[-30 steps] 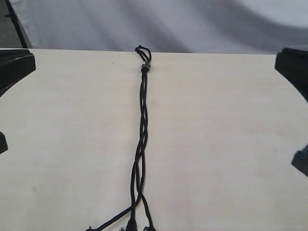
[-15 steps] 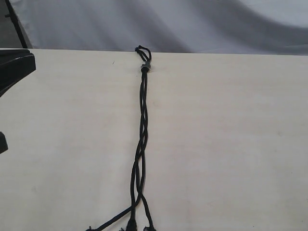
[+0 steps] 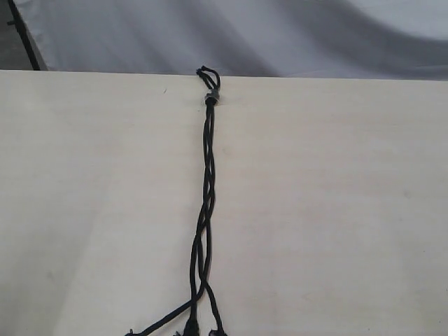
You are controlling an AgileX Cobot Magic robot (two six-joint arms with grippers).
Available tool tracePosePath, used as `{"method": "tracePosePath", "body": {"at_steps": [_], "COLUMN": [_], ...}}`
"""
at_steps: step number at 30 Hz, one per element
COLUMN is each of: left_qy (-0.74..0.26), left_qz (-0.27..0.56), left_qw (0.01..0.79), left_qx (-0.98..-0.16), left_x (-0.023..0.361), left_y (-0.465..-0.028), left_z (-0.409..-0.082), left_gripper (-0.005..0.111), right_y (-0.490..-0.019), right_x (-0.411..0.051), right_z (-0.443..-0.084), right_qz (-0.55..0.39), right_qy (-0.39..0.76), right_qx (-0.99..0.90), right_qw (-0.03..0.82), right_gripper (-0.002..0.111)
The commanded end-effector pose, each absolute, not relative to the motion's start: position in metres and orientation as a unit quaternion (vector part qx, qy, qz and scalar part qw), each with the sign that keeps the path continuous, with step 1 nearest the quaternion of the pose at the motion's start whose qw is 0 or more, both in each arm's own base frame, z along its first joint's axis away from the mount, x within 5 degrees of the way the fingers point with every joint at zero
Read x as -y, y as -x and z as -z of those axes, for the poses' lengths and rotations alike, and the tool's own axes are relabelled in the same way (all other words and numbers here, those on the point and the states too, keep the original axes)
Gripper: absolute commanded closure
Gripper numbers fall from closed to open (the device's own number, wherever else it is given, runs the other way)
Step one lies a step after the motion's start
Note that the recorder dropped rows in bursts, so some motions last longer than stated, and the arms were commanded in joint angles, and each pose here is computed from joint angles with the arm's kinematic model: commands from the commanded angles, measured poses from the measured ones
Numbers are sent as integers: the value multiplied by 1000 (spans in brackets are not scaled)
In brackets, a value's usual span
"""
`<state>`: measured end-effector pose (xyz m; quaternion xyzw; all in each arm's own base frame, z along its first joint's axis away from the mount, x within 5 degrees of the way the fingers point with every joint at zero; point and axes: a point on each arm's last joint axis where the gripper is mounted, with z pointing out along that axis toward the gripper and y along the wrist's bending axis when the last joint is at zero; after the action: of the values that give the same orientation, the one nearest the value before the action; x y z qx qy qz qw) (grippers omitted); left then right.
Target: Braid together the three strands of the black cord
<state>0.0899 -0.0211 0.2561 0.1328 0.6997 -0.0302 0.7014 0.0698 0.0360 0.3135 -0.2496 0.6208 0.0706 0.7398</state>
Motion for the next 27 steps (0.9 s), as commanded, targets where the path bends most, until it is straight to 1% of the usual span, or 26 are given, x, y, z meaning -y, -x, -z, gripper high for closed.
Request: {"method": "tracePosePath", "body": {"at_steps": [1, 3, 7, 9, 11, 15, 17, 20, 23, 27], "left_qy": [-52, -26, 0, 5, 3, 9, 8, 14, 51, 61], "left_qz": [-34, -61, -87, -95, -94, -86, -80, -65, -36, -30], "left_qw": [718, 723, 724, 748, 742, 754, 746, 715, 677, 664], "left_qx": [-693, -688, -684, -657, -663, -652, -661, -696, -733, -745], "left_x": [2, -4, -9, -9, -9, -8, -7, -6, -7, -7], "left_y": [-77, -73, -69, -66, -63, -58, -55, -56, -56, -55], "left_z": [-234, -230, -218, -222, -219, -220, -217, -208, -198, -195], "left_gripper": [106, 106, 106, 106, 106, 106, 106, 106, 106, 106], "right_y": [-69, -69, -69, -69, -69, -69, -69, -69, -69, -69], "right_x": [-35, -35, -35, -35, -35, -35, -35, -35, -35, -35], "right_z": [-313, -313, -313, -313, -313, -313, -313, -313, -314, -314], "right_qz": [-72, -72, -72, -72, -72, -72, -72, -72, -73, -73], "right_qy": [244, 244, 244, 244, 244, 244, 244, 244, 244, 244], "right_qx": [-622, -622, -622, -622, -622, -622, -622, -622, -620, -620], "right_qw": [740, 740, 740, 740, 740, 740, 740, 740, 742, 742], "right_gripper": [108, 108, 108, 108, 108, 108, 108, 108, 108, 108]}}
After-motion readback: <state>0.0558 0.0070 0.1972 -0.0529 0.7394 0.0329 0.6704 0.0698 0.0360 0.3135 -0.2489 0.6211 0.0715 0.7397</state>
